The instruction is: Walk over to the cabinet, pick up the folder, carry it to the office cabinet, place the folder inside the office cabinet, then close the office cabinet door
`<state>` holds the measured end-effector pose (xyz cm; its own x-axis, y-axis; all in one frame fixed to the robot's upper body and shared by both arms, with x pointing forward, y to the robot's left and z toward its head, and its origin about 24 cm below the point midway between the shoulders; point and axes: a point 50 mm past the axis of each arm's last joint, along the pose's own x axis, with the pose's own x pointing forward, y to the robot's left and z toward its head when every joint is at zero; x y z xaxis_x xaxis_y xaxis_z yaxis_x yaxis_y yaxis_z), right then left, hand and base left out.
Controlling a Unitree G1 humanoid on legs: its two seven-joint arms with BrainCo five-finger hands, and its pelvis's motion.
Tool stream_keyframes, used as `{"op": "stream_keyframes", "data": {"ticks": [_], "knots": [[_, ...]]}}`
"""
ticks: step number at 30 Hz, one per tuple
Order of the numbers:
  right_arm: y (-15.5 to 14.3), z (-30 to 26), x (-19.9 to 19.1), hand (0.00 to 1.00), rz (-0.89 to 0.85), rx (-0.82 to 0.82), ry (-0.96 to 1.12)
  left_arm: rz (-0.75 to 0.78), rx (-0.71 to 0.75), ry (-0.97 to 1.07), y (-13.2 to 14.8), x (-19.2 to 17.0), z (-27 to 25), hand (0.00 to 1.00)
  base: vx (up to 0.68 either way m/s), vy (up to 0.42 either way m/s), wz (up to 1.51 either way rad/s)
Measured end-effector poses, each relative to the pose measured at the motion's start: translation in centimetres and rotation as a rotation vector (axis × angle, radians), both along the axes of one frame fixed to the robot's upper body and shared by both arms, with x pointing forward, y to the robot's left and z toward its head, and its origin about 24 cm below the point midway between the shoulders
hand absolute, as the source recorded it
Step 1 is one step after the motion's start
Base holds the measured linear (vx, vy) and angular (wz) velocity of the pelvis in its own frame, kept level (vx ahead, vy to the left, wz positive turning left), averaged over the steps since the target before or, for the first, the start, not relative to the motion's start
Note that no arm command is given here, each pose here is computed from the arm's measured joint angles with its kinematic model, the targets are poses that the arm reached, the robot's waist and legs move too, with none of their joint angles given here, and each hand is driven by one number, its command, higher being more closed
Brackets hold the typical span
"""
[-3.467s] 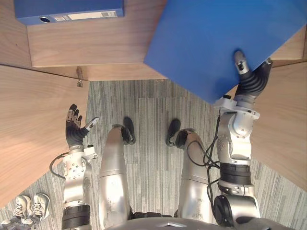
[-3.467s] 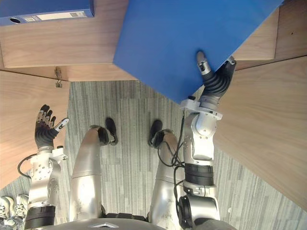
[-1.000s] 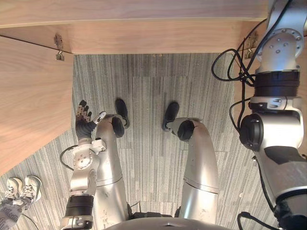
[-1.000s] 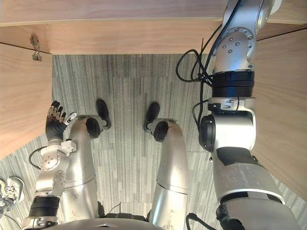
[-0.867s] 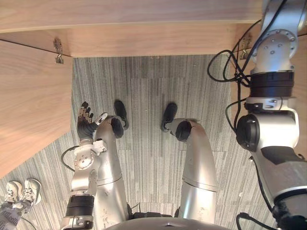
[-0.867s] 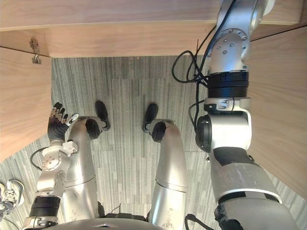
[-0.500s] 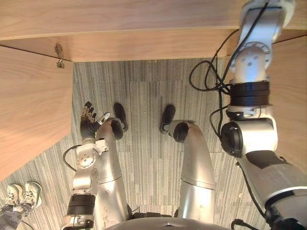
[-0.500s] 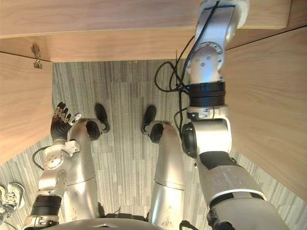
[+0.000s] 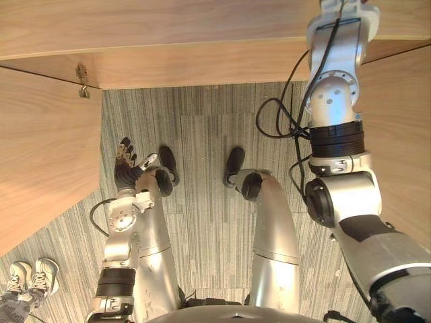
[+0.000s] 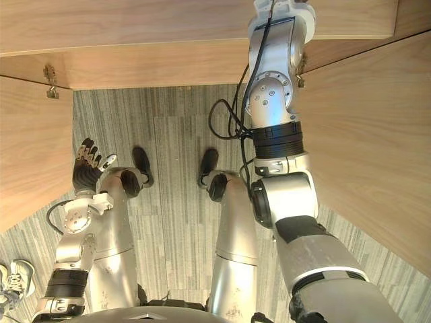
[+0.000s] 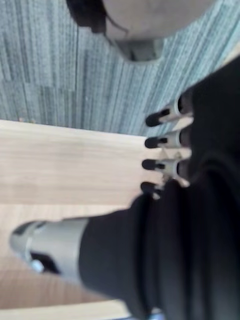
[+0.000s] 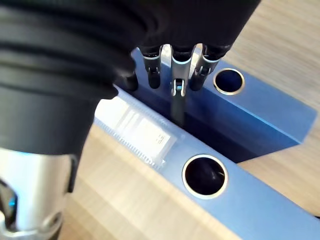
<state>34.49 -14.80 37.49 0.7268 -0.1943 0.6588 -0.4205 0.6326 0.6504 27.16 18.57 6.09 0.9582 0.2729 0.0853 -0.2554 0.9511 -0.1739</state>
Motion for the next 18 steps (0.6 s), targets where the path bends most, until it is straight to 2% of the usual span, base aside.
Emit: {"op": "stream_keyframes", "data": {"ticks": [8, 13, 18], "knots": [[-1.5, 0.3, 0.2, 0.0, -0.076, -0.153, -0.002, -0.002, 0.004, 0.0, 0.0, 0.0, 0.0, 0.0, 0.0, 0.003, 0.0], [-3.6, -0.9, 0.3, 0.0, -0.157, -0.249, 0.017, -0.003, 0.014, 0.0, 0.2, 0.0, 0.0, 0.0, 0.0, 0.0, 0.0], [-5.8, -2.8, 0.0, 0.0, -0.25, -0.458, 0.057, -0.002, 0.038, -0.001, 0.8, 0.0, 0.2, 0.0, -0.01, 0.013, -0.01]]}}
